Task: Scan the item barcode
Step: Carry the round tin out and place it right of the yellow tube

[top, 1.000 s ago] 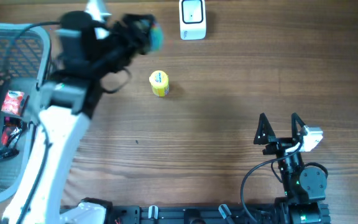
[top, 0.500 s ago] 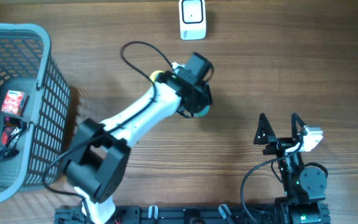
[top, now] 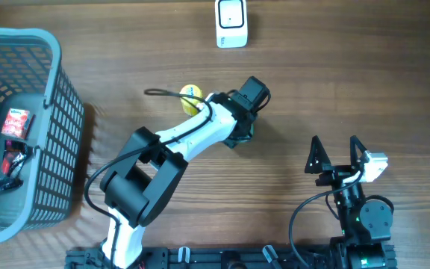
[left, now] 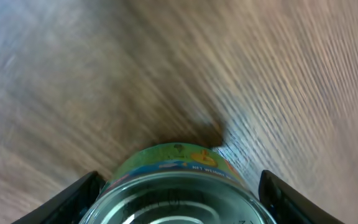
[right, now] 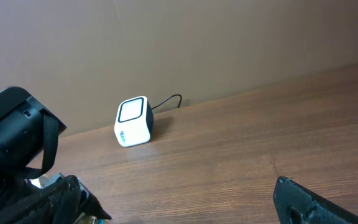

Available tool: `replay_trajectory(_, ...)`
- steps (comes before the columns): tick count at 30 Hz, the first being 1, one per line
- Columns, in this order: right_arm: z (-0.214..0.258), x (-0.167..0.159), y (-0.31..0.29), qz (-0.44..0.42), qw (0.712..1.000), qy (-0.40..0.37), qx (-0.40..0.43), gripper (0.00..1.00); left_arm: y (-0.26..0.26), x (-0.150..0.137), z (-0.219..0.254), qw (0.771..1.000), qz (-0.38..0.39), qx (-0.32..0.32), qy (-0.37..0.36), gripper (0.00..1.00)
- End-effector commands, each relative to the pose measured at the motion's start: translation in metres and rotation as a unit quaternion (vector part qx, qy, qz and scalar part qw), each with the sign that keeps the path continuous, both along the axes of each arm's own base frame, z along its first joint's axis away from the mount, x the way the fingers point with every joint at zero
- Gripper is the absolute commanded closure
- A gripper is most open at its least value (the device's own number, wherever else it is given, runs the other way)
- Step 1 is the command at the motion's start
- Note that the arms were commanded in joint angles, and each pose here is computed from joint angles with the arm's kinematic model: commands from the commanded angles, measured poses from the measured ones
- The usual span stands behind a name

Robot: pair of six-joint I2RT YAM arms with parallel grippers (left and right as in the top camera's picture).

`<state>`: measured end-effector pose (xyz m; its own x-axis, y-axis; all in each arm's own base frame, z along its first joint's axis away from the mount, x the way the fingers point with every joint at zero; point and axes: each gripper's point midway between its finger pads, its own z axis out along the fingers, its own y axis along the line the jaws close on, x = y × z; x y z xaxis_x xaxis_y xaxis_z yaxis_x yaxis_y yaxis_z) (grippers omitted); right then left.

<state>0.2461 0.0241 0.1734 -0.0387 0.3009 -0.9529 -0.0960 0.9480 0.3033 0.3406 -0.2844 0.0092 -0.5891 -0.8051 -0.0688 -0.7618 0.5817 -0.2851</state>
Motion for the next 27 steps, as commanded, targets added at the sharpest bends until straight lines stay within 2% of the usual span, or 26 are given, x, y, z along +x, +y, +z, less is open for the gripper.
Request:
replay_trajectory(1,0.002,-0.001,0.002,0.005,1.000,-0.005,-0.008,0.00,-0.006,-0.022,-0.027,0.990,0.114,-0.033,0.070,0.13)
replay_trajectory(2,0.002,-0.001,0.002,0.005,1.000,-0.005,-0.008,0.00,-0.005,-0.021,-0.027,0.991,0.115,-0.032,0.069,0.07)
replay_trajectory(4,0.002,-0.001,0.002,0.005,1.000,-0.005,-0.008,0.00,-0.001,-0.019,-0.027,0.991,0.114,-0.021,0.060,0.07)
replay_trajectory(6,0.002,-0.001,0.002,0.005,1.000,-0.005,-0.008,0.00,0.001,-0.016,-0.027,0.991,0.118,-0.017,0.053,0.00)
replay_trajectory(11,0.002,-0.001,0.002,0.005,1.000,-0.005,-0.008,0.00,0.003,-0.014,-0.026,0.989,0.138,-0.021,0.054,0.00)
replay_trajectory(15,0.002,-0.001,0.002,0.005,1.000,-0.005,-0.008,0.00,0.010,-0.017,-0.003,0.990,0.133,-0.017,0.045,0.00)
replay_trajectory(17,0.002,-0.001,0.002,0.005,1.000,-0.005,-0.008,0.00,0.014,-0.005,0.031,0.997,0.071,-0.005,-0.011,0.00)
replay_trajectory(18,0.002,-0.001,0.002,0.005,1.000,-0.005,-0.008,0.00,0.017,0.003,0.059,0.998,0.005,0.011,-0.056,0.00)
replay_trajectory(20,0.002,-0.001,0.002,0.005,1.000,-0.005,-0.008,0.00,0.021,0.008,0.102,0.986,-0.104,0.039,-0.121,0.00)
replay_trajectory(22,0.002,-0.001,0.002,0.005,1.000,-0.005,-0.008,0.00,0.025,0.009,0.149,0.963,-0.190,0.059,-0.182,0.00)
replay_trajectory(23,0.002,-0.001,0.002,0.005,1.000,-0.005,-0.008,0.00,0.026,0.011,0.186,0.939,-0.240,0.068,-0.238,0.00)
replay_trajectory(24,0.002,-0.001,0.002,0.005,1.000,-0.005,-0.008,0.00,0.023,0.012,0.221,0.898,-0.313,0.087,-0.298,0.00)
replay_trajectory(26,0.002,-0.001,0.002,0.005,1.000,-0.005,-0.008,0.00,0.024,-0.006,0.276,0.776,-0.478,0.154,-0.382,0.00)
replay_trajectory(27,0.002,-0.001,0.002,0.005,1.000,-0.005,-0.008,0.00,0.039,-0.023,0.297,0.728,-0.525,0.193,-0.397,0.00)
